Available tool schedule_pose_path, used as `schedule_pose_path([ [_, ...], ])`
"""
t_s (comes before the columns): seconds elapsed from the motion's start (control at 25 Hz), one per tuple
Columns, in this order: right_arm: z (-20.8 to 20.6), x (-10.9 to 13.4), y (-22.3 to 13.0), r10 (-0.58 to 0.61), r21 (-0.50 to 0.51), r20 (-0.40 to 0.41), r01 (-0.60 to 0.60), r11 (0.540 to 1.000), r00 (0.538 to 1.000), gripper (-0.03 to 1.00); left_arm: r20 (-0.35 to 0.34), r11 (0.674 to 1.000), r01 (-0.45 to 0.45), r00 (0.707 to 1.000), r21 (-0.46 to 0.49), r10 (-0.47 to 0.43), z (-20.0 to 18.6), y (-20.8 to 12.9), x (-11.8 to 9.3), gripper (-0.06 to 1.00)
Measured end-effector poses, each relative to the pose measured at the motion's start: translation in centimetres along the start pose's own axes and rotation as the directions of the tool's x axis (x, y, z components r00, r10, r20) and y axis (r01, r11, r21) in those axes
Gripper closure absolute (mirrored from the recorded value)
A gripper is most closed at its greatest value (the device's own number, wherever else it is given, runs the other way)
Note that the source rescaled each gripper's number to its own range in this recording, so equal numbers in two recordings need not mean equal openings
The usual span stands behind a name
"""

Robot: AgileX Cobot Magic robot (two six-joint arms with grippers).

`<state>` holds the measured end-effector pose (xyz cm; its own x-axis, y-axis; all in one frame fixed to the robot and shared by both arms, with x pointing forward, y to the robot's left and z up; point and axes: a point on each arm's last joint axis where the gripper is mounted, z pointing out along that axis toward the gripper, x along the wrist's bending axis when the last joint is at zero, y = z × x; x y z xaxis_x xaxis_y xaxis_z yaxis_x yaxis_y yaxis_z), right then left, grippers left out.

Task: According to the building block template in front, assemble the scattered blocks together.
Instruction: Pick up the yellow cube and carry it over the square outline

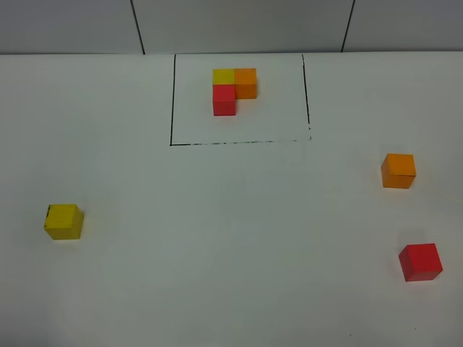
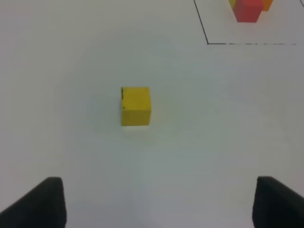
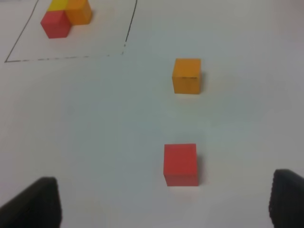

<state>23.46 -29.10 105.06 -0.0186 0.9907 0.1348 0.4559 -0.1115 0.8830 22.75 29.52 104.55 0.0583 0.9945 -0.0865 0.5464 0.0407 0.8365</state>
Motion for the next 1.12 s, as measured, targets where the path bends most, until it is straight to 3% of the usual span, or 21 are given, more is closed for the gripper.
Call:
schedule_pose_path([
  [1.12,0.00,0.01,0.00,0.001,0.000,-0.001,-0.001,1.000,1.000,0.18,0.000,1.000,0.000,1.000,0.000,0.000,0.00,0.00,0.00,0.27],
])
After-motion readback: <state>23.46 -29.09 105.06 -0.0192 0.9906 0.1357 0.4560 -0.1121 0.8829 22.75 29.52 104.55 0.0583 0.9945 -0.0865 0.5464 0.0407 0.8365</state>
